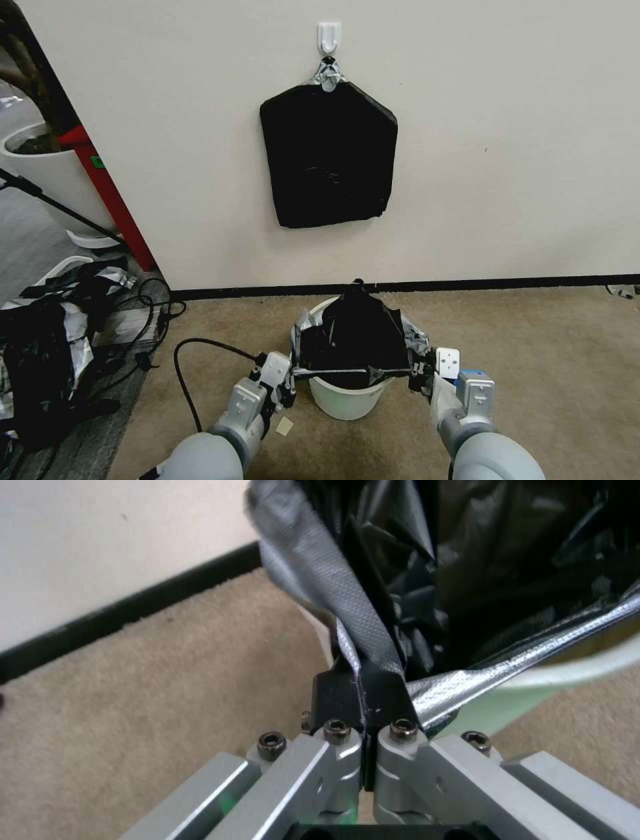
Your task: Place a trash bag onto the trash bin.
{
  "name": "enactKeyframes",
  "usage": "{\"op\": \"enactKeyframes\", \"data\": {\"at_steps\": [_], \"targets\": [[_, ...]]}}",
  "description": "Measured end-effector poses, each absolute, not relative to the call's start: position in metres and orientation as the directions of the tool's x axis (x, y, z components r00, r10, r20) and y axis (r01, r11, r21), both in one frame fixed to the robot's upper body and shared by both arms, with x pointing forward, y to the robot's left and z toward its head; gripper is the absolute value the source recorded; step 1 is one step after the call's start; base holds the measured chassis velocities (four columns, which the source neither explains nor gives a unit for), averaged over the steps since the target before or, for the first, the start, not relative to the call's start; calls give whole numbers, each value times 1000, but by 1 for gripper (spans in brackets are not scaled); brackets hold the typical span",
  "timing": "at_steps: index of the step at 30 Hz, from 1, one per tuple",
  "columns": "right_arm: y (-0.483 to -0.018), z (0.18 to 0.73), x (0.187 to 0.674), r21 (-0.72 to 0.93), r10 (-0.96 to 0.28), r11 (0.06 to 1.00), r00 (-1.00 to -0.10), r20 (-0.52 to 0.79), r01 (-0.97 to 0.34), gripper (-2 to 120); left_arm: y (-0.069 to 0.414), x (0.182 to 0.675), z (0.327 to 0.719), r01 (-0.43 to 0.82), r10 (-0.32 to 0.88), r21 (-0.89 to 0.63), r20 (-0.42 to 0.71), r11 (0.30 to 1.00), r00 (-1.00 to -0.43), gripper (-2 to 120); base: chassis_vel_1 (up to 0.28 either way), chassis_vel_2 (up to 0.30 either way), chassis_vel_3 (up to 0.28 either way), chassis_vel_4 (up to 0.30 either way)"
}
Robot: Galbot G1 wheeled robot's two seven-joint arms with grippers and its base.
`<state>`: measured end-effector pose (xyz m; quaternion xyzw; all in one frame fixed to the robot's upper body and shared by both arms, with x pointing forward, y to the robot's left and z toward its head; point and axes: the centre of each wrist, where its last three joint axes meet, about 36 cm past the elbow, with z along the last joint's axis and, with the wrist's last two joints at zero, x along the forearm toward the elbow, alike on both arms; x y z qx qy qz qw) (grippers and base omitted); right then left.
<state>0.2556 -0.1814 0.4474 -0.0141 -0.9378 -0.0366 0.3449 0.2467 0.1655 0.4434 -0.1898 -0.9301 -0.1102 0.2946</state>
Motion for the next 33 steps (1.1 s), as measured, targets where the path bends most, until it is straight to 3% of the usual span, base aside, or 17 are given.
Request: {"op": "enactKeyframes", "data": {"at_steps": [15, 33], "targets": [[-178, 426, 263, 76, -26, 996, -652, 758, 49, 0, 170, 237, 427, 449, 265, 111, 673, 887, -690, 0, 0, 0, 0, 0], [-183, 390, 289, 55, -2, 996, -628, 778, 65, 0, 167, 261, 383, 406, 208, 169, 651, 898, -730, 0, 0, 0, 0, 0]]}}
